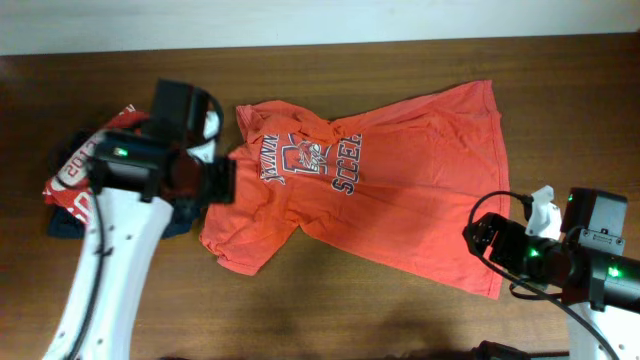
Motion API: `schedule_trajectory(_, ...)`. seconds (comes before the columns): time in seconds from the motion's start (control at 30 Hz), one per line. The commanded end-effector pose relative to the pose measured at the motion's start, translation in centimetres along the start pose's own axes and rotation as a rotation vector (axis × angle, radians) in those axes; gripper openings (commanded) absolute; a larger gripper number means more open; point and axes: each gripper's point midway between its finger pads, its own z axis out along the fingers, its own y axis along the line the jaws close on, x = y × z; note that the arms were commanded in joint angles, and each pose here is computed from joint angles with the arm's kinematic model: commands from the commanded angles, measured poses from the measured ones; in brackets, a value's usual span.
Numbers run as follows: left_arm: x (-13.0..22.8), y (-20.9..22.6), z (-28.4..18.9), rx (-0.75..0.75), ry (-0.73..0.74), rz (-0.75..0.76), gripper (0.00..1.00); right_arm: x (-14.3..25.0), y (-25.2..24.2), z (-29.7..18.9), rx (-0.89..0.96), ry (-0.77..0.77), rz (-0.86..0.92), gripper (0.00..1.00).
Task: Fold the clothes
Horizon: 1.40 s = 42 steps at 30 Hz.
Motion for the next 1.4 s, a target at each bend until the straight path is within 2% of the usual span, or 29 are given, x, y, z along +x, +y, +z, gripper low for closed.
schedule_trajectory(0.0,5.2,-2.2,6.4,0.114,0.216,-0.091,0.65,0.1,-1.6,1.3,0.079,0.062,0.063,0.97)
schedule_trajectory(0.27,13.2,-2.0,12.7,0.074,0.426,-0.311,0.77,0.8,-3.5,5.2,0.14,0.276,0.139,0.97)
schedule_trajectory(0.3,14.0,-2.2,13.4,0.084,0.439,-0.322,0.82,0.9,-3.8,5.9,0.147,0.309,0.152,0.97)
schedule_trajectory(0.37,14.5,-2.3,14.3,0.096,0.436,-0.331,0.87,0.9,-4.1,6.7,0.153,0.336,0.161,0.97)
schedule_trajectory(0.47,15.0,-2.4,16.1,0.103,0.407,-0.344,0.87,0.8,-4.5,7.7,0.16,0.364,0.171,0.96)
schedule_trajectory(0.5,15.4,-2.4,16.4,0.1,0.408,-0.368,0.91,0.7,-4.5,7.9,0.16,0.368,0.173,0.96)
schedule_trajectory(0.67,16.0,-2.7,17.9,0.121,0.386,-0.407,0.91,0.3,-4.6,8.3,0.158,0.356,0.169,0.96)
schedule_trajectory(0.8,14.2,-3.0,18.7,0.148,0.311,-0.43,0.89,0.0,-4.6,8.4,0.155,0.344,0.164,0.96)
schedule_trajectory(1.0,13.0,-3.2,19.6,0.162,0.271,-0.436,0.68,-0.1,-4.6,8.4,0.154,0.337,0.162,0.96)
schedule_trajectory(1.1,12.7,-3.3,19.7,0.165,0.261,-0.435,0.42,-0.2,-4.6,8.5,0.154,0.335,0.161,0.96)
schedule_trajectory(1.2,12.3,-3.2,19.6,0.165,0.252,-0.434,0.05,-0.2,-4.6,8.5,0.155,0.334,0.16,0.96)
schedule_trajectory(1.23,12.0,-3.3,19.5,0.168,0.245,-0.435,0.01,-0.3,-4.7,8.5,0.16,0.33,0.158,0.96)
schedule_trajectory(1.37,9.8,-2.9,17.9,0.173,0.226,-0.413,0.0,-0.7,-5.4,8.5,0.196,0.307,0.147,0.97)
